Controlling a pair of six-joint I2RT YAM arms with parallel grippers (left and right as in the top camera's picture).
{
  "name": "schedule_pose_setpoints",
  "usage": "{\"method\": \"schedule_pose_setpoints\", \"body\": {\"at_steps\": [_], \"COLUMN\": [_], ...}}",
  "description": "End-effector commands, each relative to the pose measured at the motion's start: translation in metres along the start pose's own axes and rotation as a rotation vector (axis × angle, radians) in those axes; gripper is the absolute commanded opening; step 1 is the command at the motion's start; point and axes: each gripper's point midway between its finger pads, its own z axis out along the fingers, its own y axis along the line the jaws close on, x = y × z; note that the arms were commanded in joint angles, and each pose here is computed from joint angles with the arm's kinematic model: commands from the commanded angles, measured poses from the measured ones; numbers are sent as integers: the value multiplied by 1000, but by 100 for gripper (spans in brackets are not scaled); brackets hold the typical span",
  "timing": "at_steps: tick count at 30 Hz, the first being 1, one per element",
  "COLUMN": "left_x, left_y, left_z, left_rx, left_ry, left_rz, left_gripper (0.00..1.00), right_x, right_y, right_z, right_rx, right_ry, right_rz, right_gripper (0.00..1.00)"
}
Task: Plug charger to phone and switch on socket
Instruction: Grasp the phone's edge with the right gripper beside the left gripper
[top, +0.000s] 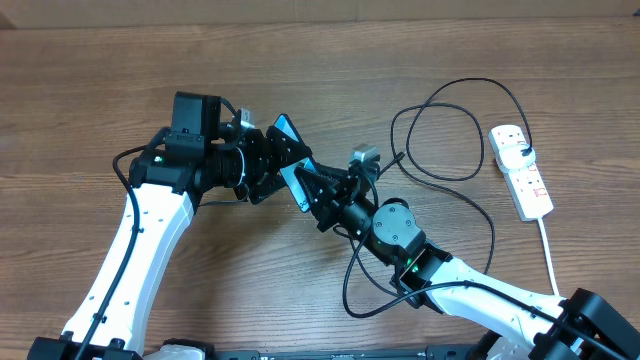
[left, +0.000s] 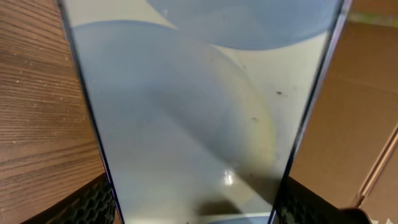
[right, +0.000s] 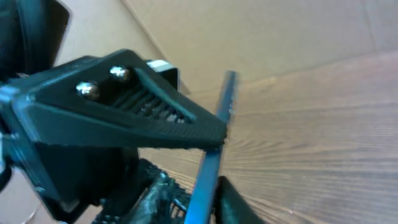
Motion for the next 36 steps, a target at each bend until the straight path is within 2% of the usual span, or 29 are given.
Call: {"method": "schedule_pose_setpoints", "body": {"at_steps": [1, 4, 6, 12, 19, 21, 31, 35, 36], "left_x": [6, 6, 6, 5, 5, 5, 5, 4, 4], "left_y": [-19, -19, -19, -19, -19, -19, -19, -18, -17], "left_z": [-7, -6, -6, -6, -6, -6, -6, -6, -6], "left_rx": [43, 42, 41, 39, 39, 39, 39, 33, 32], "left_ry": [1, 1, 0, -4, -4, -4, -4, -10, -12], "left_rz": [35, 36, 36, 36, 36, 35, 36, 35, 35], "left_gripper": [42, 43, 50, 63, 88, 100, 98, 80, 72], "right_x": [-5, -3, -3, -3, -3, -3, -3, -1, 0], "right_y": [10, 10, 10, 10, 10, 10, 10, 8, 7], "right_z": [3, 3, 3, 3, 3, 3, 3, 3, 3], "right_rx": [-33, -35, -34, -33, -33, -33, -33, -23, -20], "right_ry": [-6, 2, 4, 3, 3, 3, 3, 10, 14], "right_rz": [0, 1, 0, 1, 0, 1, 0, 0, 0], "right_gripper": [16, 9, 5, 4, 4, 4, 4, 4, 4]}}
